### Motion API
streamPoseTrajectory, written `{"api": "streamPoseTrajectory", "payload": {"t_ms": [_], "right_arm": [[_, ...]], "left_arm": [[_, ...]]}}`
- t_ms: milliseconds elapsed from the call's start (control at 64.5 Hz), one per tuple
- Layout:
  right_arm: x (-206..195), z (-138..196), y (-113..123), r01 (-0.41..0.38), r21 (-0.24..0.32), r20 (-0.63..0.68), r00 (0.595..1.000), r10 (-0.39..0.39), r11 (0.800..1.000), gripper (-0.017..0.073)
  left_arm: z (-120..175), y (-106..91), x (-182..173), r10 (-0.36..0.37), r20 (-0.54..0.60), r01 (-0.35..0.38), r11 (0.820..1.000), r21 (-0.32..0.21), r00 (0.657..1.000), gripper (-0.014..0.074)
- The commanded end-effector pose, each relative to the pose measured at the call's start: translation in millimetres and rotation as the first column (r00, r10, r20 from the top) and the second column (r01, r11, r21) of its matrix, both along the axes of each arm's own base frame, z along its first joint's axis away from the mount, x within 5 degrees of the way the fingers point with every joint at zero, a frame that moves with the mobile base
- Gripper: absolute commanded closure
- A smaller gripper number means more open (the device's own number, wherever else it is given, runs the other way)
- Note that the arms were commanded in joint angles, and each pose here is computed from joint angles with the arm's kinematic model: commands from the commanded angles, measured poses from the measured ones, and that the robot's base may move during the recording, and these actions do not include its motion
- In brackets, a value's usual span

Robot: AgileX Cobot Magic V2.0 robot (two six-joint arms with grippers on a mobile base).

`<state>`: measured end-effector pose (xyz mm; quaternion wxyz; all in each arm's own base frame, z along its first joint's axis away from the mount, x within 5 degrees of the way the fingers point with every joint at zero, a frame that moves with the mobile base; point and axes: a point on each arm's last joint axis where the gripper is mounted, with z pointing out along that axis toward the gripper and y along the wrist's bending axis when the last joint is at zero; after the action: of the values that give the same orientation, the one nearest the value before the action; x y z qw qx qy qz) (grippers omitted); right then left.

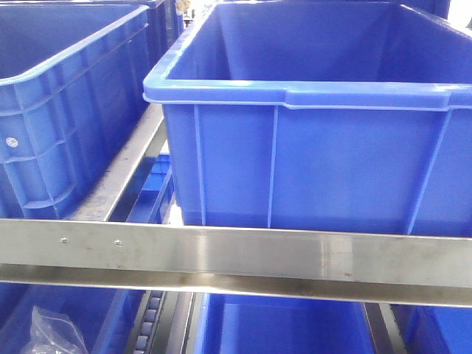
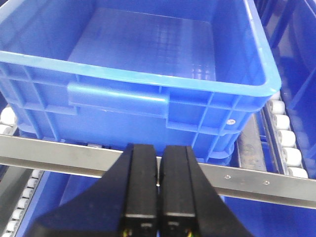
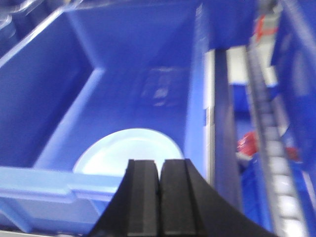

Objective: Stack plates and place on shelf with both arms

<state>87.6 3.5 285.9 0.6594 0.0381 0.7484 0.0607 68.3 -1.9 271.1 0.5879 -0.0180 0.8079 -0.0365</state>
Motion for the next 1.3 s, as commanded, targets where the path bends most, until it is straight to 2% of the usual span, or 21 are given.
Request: {"api": "streamPoseTrajectory", "payload": {"t_ms": [0, 233, 419, 1288], "right_arm": [[-11.4, -2.2, -2.7, 0.026, -0.011, 0.113, 0.993, -0.025, 1.0, 0.0493], [-34.2, -56.0, -6.4, 0.081, -0.008, 0.16, 0.984, -0.079, 0.997, 0.0493], [-32.4, -85.2, -5.8, 0.077, -0.009, 0.156, 0.985, -0.075, 0.997, 0.0493], [-32.3, -86.6, -5.9, 0.078, -0.01, 0.15, 0.986, -0.075, 0.997, 0.0493]], "left_arm": [[16.7, -0.7, 1.7, -0.006, 0.105, 0.007, 1.0, -0.007, 0.994, 0.0504], [16.7, -0.7, 1.7, -0.006, 0.105, 0.007, 1.0, -0.007, 0.994, 0.0504], [16.7, -0.7, 1.7, -0.006, 0.105, 0.007, 1.0, -0.007, 0.994, 0.0504], [16.7, -0.7, 1.7, -0.006, 0.105, 0.007, 1.0, -0.007, 0.994, 0.0504]]}}
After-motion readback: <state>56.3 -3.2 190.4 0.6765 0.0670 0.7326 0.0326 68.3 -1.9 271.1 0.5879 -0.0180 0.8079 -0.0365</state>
